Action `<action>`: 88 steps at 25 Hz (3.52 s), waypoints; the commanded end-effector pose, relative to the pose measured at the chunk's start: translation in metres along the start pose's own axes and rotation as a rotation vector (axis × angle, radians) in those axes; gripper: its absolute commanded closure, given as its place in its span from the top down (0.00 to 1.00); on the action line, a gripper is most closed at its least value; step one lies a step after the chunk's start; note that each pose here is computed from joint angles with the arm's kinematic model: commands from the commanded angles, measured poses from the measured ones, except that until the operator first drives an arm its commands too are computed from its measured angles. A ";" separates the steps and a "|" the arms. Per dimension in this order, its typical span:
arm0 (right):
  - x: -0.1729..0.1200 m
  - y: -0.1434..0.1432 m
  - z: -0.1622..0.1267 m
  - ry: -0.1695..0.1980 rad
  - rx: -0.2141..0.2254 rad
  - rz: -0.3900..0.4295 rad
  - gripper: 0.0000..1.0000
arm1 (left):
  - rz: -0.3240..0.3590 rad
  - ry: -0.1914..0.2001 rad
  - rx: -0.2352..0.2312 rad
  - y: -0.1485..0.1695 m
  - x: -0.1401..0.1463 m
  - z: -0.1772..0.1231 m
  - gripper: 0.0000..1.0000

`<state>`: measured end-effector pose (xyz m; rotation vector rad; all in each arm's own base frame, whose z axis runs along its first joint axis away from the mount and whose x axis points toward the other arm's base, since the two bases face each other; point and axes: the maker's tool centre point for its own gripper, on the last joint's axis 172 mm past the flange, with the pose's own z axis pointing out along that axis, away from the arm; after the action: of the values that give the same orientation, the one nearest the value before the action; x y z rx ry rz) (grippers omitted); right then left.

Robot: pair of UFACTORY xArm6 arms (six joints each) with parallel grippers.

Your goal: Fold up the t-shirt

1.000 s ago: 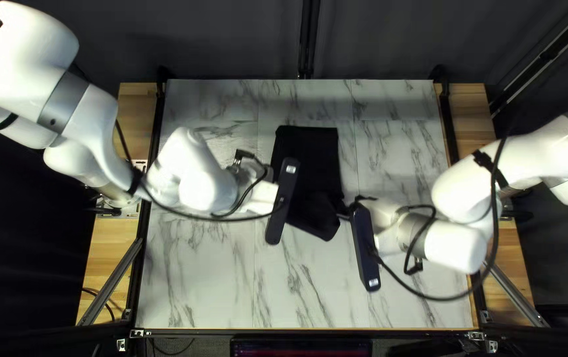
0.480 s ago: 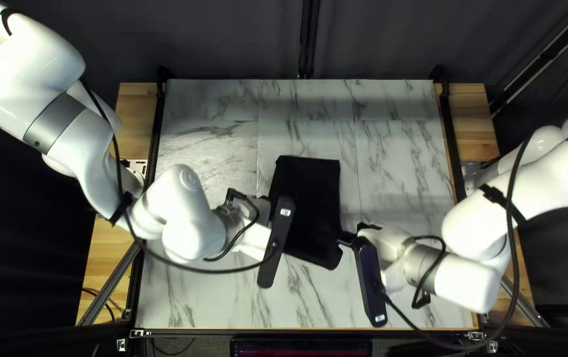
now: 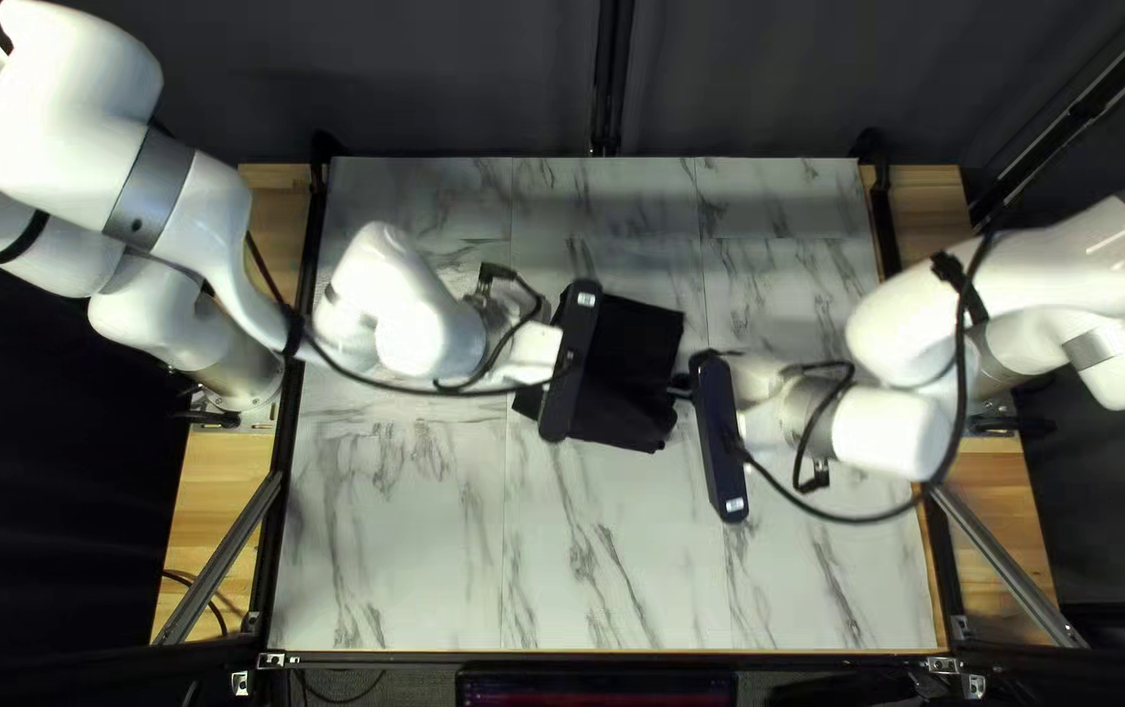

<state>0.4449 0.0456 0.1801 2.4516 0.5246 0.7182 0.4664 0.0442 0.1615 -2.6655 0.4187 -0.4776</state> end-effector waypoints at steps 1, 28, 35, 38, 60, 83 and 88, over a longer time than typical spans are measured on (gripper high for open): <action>-0.008 0.003 -0.002 -0.013 0.004 0.003 0.00 | 0.005 0.010 -0.008 -0.020 0.001 0.017 0.00; -0.073 -0.005 0.038 -0.065 0.074 0.077 0.00 | 0.012 0.051 -0.098 -0.080 0.002 0.110 0.00; -0.091 -0.004 0.047 -0.075 0.086 0.099 0.00 | 0.014 0.053 -0.106 -0.088 0.001 0.117 0.00; -0.103 -0.003 0.053 -0.075 0.094 0.114 0.00 | 0.014 0.053 -0.115 -0.094 0.002 0.122 0.00; -0.097 0.025 0.010 -0.106 0.067 0.135 1.00 | 0.050 0.068 -0.063 -0.055 0.026 0.020 1.00; -0.078 0.141 -0.214 0.055 0.220 0.361 1.00 | -0.109 0.183 -0.249 -0.125 -0.048 -0.174 1.00; -0.078 0.141 -0.214 0.055 0.220 0.361 1.00 | -0.109 0.183 -0.249 -0.125 -0.048 -0.174 1.00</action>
<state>0.2889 -0.0235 0.3869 2.7759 0.1863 0.9151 0.3838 0.1133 0.3529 -2.9060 0.4111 -0.7521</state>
